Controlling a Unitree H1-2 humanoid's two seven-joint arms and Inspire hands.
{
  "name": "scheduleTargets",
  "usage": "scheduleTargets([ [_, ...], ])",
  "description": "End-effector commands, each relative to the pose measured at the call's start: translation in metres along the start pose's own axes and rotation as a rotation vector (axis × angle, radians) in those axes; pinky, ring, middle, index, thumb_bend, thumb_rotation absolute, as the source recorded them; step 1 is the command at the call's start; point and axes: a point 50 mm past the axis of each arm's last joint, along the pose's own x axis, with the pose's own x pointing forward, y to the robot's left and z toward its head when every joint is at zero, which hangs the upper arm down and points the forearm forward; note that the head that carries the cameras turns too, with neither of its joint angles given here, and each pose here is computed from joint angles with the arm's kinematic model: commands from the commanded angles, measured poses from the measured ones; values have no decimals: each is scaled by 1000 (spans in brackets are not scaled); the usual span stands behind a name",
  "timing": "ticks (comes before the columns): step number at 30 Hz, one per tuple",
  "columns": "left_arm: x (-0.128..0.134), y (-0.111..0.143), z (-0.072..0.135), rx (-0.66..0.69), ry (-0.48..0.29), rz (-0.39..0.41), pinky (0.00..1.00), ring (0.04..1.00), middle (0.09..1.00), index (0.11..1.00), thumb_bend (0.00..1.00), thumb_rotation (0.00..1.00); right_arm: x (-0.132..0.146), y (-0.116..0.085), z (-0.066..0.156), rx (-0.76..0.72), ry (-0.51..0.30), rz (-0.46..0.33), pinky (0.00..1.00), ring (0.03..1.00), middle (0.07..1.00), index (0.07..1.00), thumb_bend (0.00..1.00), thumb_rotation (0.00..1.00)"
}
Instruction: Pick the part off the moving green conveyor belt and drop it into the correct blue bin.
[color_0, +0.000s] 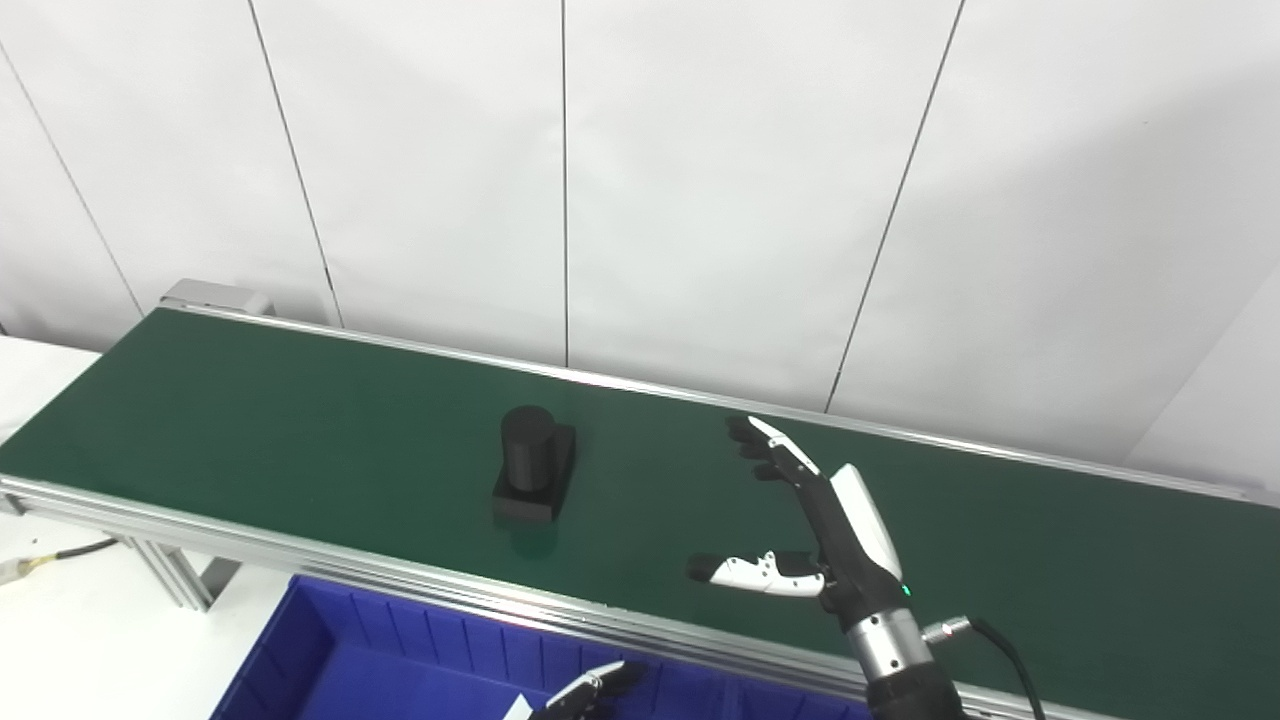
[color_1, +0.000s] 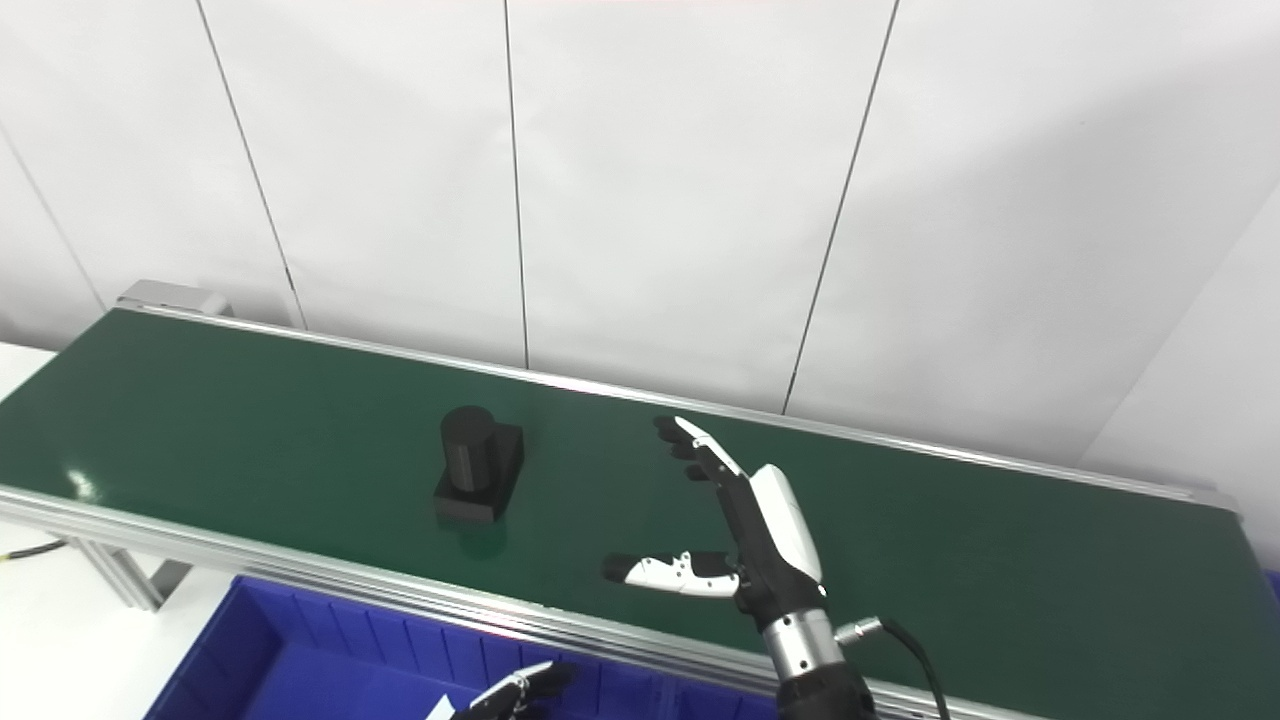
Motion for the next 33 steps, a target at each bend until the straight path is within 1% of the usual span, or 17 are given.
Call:
scheduleTargets([
  [1, 5, -1, 12, -11, -70, 12, 832, 879, 876, 848, 998, 347, 22, -3, 15, -19, -56, -7, 754, 830, 864, 871, 878, 501],
  [5, 4, -2, 12, -13, -72, 15, 833, 879, 880, 856, 988, 338, 32, 1, 15, -26, -50, 11, 757, 835, 870, 876, 876, 487],
  [8, 3, -2, 13, 1, -76, 19, 831, 875, 876, 856, 983, 352, 40, 6, 15, -30, -40, 27, 746, 835, 874, 881, 878, 472],
  [15, 2, -2, 14, -12, -77, 16, 838, 881, 882, 863, 973, 361, 57, 16, 17, -46, -12, 40, 708, 818, 871, 880, 894, 491],
  [18, 3, -3, 14, -11, -80, 13, 848, 887, 882, 860, 971, 365, 66, 20, 18, -56, 1, 54, 720, 828, 880, 886, 899, 500],
  [19, 3, -3, 15, -7, -82, 14, 849, 887, 881, 858, 972, 368, 68, 21, 18, -56, 4, 56, 732, 831, 878, 887, 901, 495],
  [24, 2, -4, 14, -5, -82, 16, 861, 892, 881, 858, 970, 367, 81, 31, 19, -57, 20, 76, 728, 829, 880, 888, 905, 472],
  [27, 1, -4, 14, -13, -78, 15, 848, 884, 879, 858, 967, 361, 86, 36, 19, -66, 29, 95, 750, 838, 883, 894, 894, 465],
  [30, 0, -4, 14, -11, -78, 15, 844, 881, 879, 858, 966, 358, 91, 40, 16, -78, 32, 106, 738, 830, 881, 894, 890, 453],
  [33, 0, -4, 14, -10, -76, 13, 847, 886, 883, 859, 964, 359, 99, 45, 13, -80, 55, 122, 719, 823, 885, 894, 899, 457],
])
